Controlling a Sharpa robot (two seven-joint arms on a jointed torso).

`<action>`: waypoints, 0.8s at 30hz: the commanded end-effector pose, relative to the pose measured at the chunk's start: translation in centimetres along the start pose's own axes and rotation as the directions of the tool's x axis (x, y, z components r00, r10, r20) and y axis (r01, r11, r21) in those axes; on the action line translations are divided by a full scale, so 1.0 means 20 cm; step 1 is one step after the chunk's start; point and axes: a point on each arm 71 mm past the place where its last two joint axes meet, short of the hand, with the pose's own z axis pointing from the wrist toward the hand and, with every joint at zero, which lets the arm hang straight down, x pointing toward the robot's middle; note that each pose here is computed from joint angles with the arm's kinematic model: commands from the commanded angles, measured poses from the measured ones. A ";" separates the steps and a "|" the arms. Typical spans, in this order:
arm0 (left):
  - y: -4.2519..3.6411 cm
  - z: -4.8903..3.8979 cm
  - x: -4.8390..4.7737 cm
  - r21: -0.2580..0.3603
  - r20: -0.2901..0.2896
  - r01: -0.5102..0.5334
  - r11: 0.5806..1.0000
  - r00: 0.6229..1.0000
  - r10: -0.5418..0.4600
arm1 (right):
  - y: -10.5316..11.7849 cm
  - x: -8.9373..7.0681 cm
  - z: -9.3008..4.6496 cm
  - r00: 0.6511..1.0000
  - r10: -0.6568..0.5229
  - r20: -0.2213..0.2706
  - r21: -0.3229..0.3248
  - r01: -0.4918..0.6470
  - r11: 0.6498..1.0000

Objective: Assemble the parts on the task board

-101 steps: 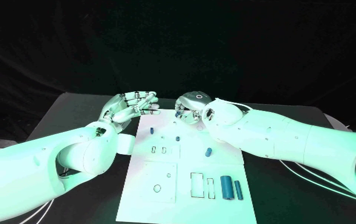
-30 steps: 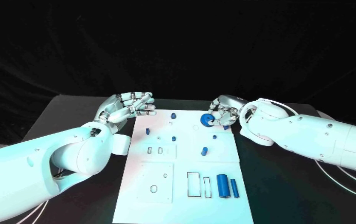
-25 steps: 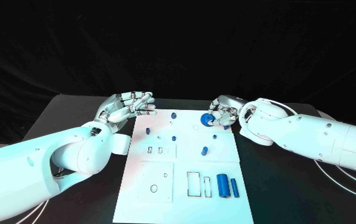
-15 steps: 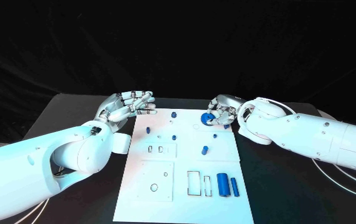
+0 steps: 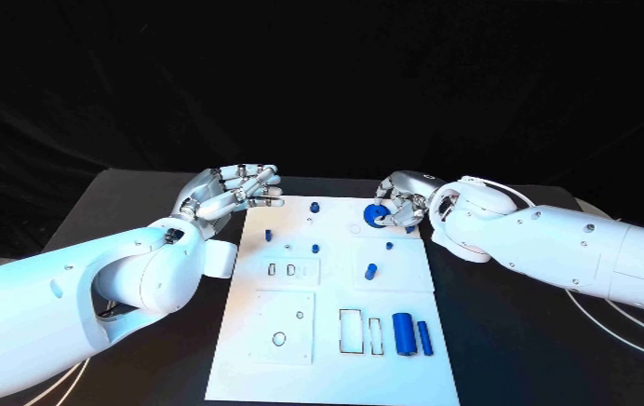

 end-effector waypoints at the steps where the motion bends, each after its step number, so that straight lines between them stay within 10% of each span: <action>1: -0.006 0.001 0.011 0.007 -0.021 0.005 1.000 1.000 -0.005 | -0.01 0.04 -0.01 0.997 -0.076 -0.024 0.002 0.076 0.997; 24: -0.005 0.004 0.007 0.005 -0.018 0.004 1.000 1.000 -0.004 | 0.23 -0.01 -0.04 0.970 -0.133 0.205 -0.133 0.162 0.978</action>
